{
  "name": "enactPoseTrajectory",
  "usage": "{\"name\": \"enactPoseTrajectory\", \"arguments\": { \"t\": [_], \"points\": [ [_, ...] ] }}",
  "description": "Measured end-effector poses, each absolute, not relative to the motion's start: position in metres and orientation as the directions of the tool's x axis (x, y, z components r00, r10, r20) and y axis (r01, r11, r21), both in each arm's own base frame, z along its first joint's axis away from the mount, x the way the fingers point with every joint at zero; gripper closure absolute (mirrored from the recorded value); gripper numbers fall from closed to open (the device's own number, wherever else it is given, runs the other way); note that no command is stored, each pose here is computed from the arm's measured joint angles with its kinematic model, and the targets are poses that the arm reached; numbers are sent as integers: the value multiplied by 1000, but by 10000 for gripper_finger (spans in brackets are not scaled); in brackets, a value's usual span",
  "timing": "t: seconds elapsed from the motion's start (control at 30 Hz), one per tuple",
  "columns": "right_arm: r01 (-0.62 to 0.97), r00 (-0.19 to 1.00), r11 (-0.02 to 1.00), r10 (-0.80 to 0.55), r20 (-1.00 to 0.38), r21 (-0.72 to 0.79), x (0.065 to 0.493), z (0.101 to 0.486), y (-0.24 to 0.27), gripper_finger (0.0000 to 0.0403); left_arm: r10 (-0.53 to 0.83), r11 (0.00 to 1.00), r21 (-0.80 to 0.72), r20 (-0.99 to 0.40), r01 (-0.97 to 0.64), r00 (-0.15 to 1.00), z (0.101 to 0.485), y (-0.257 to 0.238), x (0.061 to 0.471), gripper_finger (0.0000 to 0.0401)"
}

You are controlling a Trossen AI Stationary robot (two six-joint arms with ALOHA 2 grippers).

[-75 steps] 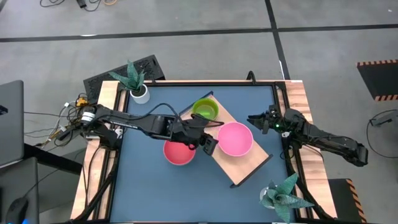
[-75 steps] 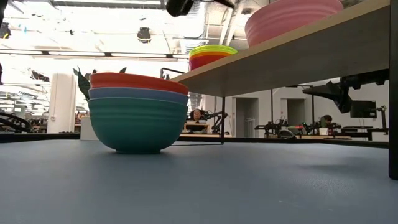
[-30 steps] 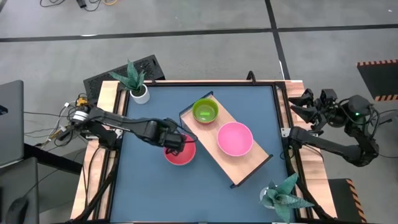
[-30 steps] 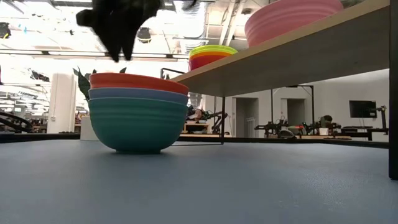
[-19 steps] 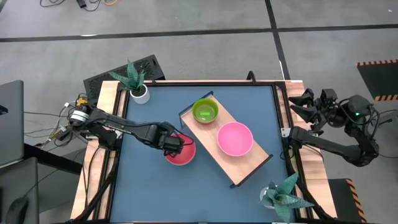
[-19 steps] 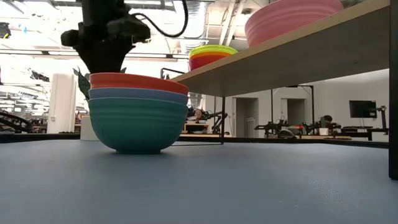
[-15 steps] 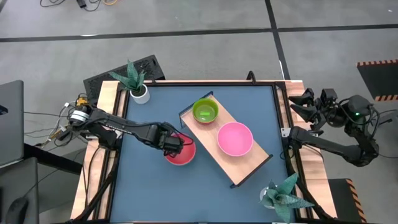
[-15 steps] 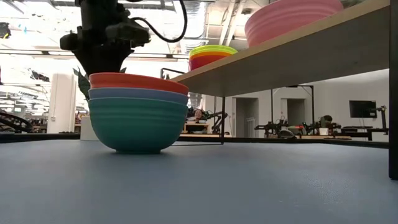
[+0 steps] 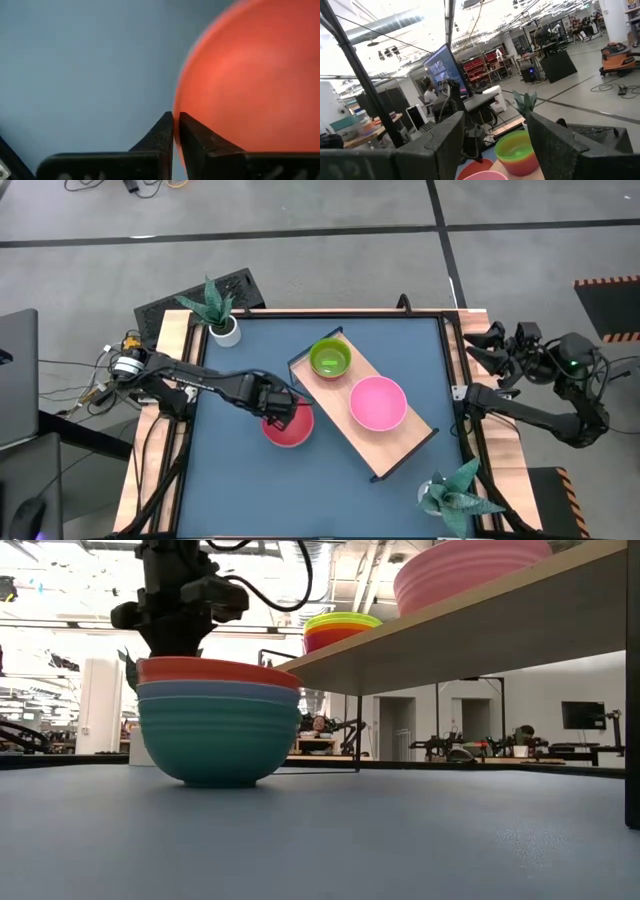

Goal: Place and stack bowls onto a shelf
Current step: Stack the orange bowl on top of the pink bowl on the shelf

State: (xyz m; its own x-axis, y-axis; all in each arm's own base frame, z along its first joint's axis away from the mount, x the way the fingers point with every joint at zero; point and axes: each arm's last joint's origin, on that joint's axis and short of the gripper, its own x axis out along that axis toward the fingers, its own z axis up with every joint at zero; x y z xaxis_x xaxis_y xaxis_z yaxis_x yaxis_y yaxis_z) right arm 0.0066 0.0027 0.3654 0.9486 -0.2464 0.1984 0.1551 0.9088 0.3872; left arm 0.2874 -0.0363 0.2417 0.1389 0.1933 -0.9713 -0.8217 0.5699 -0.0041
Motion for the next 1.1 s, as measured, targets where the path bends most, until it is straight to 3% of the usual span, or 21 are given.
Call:
{"name": "enactPoseTrajectory", "arguments": {
  "t": [0.33, 1.1],
  "points": [
    [161, 951, 906, -248, 183, 392, 7, 364, 3, 158, 151, 554, -63, -973, -830, 174, 254, -38, 292, 400],
    [177, 959, 889, -252, 128, 422, 8, 359, 2, 158, 117, 543, -371, -855, -754, 505, 361, -44, 313, 401]
  ]
}}
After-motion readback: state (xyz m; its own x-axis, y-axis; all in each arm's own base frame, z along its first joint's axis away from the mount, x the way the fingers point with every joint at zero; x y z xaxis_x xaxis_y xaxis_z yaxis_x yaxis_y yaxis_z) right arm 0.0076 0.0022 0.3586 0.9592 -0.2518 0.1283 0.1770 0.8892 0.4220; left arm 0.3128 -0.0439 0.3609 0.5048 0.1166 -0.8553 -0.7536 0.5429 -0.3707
